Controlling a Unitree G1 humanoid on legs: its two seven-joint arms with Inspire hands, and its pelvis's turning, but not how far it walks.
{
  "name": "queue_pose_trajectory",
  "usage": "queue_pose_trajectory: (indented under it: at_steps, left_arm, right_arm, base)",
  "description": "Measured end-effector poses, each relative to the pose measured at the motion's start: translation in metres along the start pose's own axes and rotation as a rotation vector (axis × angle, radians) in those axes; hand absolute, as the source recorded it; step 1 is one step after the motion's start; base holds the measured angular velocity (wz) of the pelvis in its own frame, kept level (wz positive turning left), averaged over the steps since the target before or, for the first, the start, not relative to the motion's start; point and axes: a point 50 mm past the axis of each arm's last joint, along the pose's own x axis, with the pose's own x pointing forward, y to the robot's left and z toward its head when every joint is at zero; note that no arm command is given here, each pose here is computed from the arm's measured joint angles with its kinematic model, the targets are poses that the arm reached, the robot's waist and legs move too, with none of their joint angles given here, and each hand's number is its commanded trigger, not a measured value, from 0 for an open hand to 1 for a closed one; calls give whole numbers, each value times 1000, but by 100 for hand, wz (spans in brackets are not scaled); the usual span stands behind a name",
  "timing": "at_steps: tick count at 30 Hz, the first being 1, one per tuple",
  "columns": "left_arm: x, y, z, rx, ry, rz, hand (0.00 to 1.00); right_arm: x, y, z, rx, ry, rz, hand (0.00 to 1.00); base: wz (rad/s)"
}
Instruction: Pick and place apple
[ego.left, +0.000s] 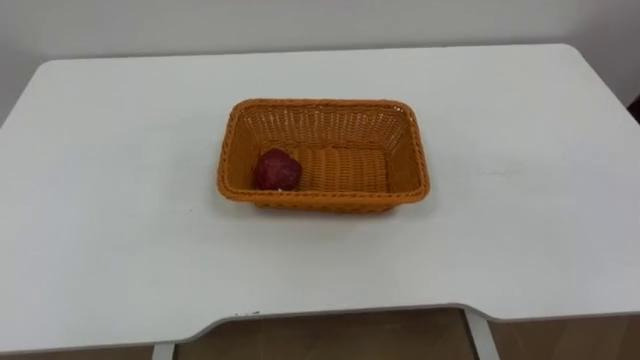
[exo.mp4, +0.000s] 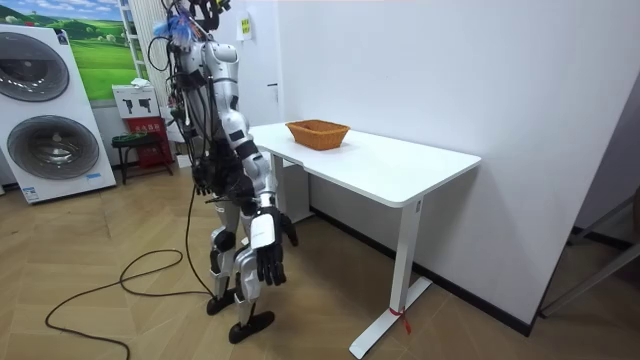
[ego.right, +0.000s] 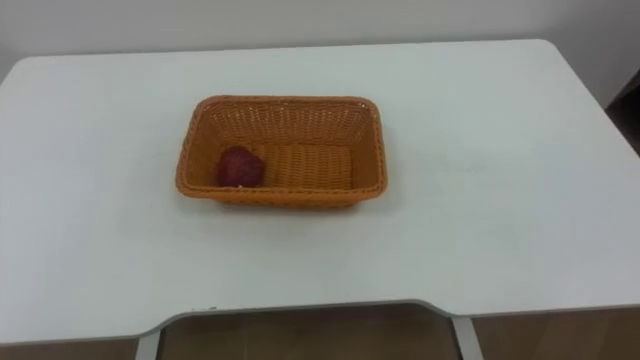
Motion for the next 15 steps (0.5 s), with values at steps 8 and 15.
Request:
queue_pose_trajectory:
  at_steps: [8,15]
  left_arm:
    - [-1,-13,-15,20,93,-37,0]
    - [1,-27,3,86,62,-77,0]
  right_arm:
    - [-3,6,-36,-423,14,235,0]
    - [-13,25,-40,-734,-95,368,0]
  base:
    - [1]
    - [0]
